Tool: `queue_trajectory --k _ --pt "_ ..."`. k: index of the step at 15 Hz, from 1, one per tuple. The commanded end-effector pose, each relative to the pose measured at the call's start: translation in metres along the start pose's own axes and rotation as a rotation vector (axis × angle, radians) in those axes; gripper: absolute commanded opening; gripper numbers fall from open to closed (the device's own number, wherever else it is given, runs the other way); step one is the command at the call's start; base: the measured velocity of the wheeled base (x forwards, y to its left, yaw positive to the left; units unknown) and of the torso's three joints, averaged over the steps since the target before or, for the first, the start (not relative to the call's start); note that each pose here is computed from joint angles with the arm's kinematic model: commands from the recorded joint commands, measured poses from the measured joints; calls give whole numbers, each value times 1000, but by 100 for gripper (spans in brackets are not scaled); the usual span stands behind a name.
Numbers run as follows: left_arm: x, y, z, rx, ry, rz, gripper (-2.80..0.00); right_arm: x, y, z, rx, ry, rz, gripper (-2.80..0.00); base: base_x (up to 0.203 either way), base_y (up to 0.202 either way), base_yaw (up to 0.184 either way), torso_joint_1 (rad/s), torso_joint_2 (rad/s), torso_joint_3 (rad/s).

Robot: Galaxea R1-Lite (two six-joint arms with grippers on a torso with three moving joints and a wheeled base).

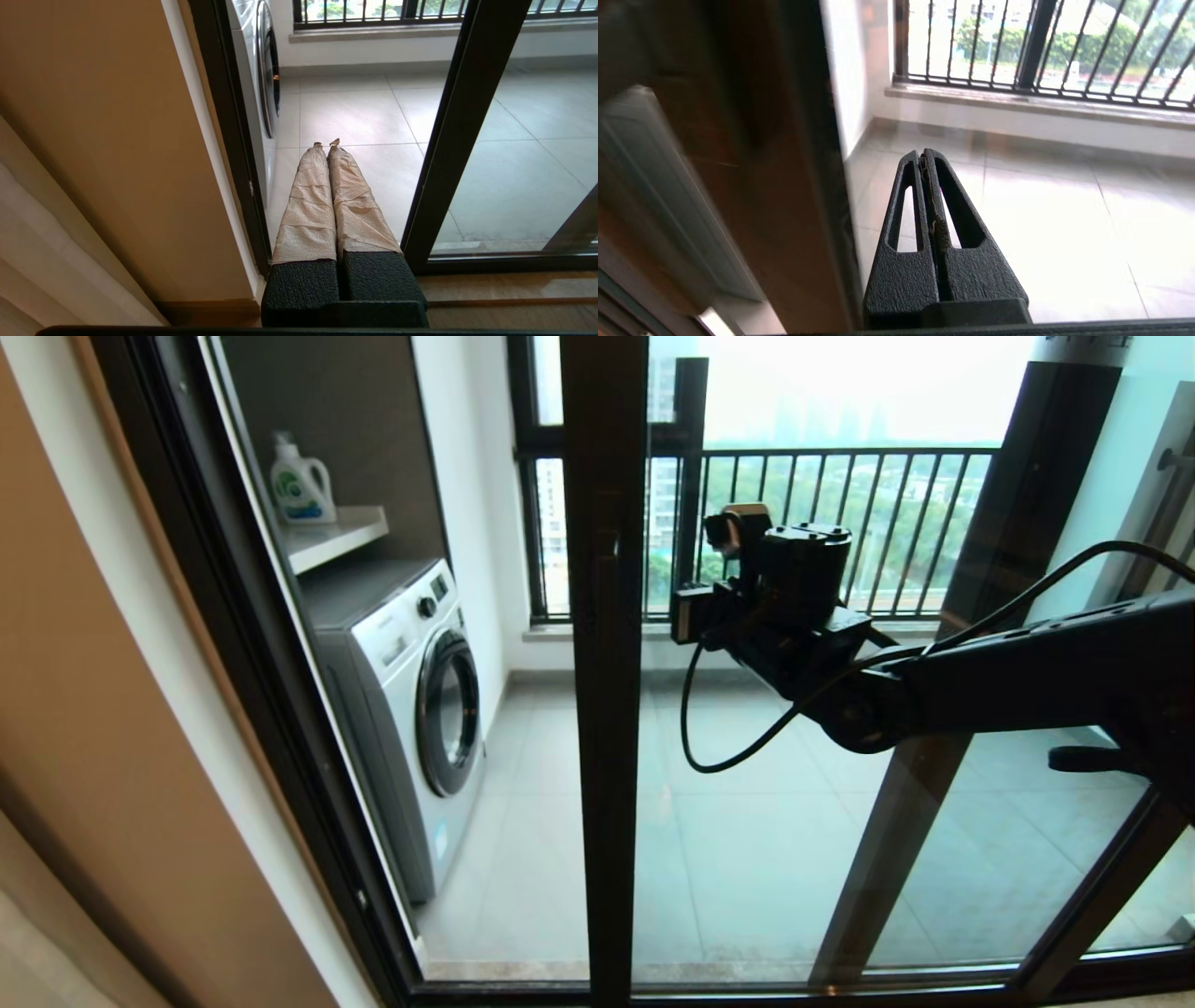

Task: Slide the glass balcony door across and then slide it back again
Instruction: Close the slid door

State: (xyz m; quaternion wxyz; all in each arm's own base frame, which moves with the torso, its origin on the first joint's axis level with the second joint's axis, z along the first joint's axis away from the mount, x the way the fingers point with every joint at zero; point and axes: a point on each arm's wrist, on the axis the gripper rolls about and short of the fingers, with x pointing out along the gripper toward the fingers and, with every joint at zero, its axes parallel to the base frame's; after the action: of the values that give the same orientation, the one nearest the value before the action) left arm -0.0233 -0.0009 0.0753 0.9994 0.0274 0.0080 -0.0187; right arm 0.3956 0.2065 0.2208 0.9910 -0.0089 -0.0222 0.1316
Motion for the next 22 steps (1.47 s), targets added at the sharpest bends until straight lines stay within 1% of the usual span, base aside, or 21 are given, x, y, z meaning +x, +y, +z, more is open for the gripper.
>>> queue_trajectory --k 1,4,6,8,10,12,13,15,17,19,20,21,22 --pt "0 0 0 0 1 0 -280 -31 -22 22 26 -10 -32 -280 0 0 0 0 0 0" --pt "0 0 0 0 1 0 -280 -98 -57 42 78 -12 -80 -280 0 0 0 0 0 0" --pt "0 0 0 0 1 0 -280 -160 -81 64 101 -77 -113 -280 0 0 0 0 0 0" --pt "0 0 0 0 1 0 -280 -222 -96 83 106 -162 -146 -280 0 0 0 0 0 0" --pt "0 0 0 0 1 0 -280 -295 -104 101 69 -252 -190 -280 0 0 0 0 0 0" --pt "0 0 0 0 1 0 -280 -366 -105 107 -3 -324 -234 -280 0 0 0 0 0 0" --pt "0 0 0 0 1 0 -280 -400 -104 104 -41 -346 -261 -280 0 0 0 0 0 0" --pt "0 0 0 0 1 0 -280 -453 -100 91 -99 -368 -329 -280 0 0 0 0 0 0" --pt "0 0 0 0 1 0 -280 -500 -90 67 -148 -394 -397 -280 0 0 0 0 0 0" --pt "0 0 0 0 1 0 -280 -539 -77 33 -189 -434 -434 -280 0 0 0 0 0 0" --pt "0 0 0 0 1 0 -280 -545 -75 19 -172 -433 -478 -280 0 0 0 0 0 0" --pt "0 0 0 0 1 0 -280 -538 -76 1 -129 -379 -515 -280 0 0 0 0 0 0" --pt "0 0 0 0 1 0 -280 -522 -79 -18 -105 -288 -515 -280 0 0 0 0 0 0"
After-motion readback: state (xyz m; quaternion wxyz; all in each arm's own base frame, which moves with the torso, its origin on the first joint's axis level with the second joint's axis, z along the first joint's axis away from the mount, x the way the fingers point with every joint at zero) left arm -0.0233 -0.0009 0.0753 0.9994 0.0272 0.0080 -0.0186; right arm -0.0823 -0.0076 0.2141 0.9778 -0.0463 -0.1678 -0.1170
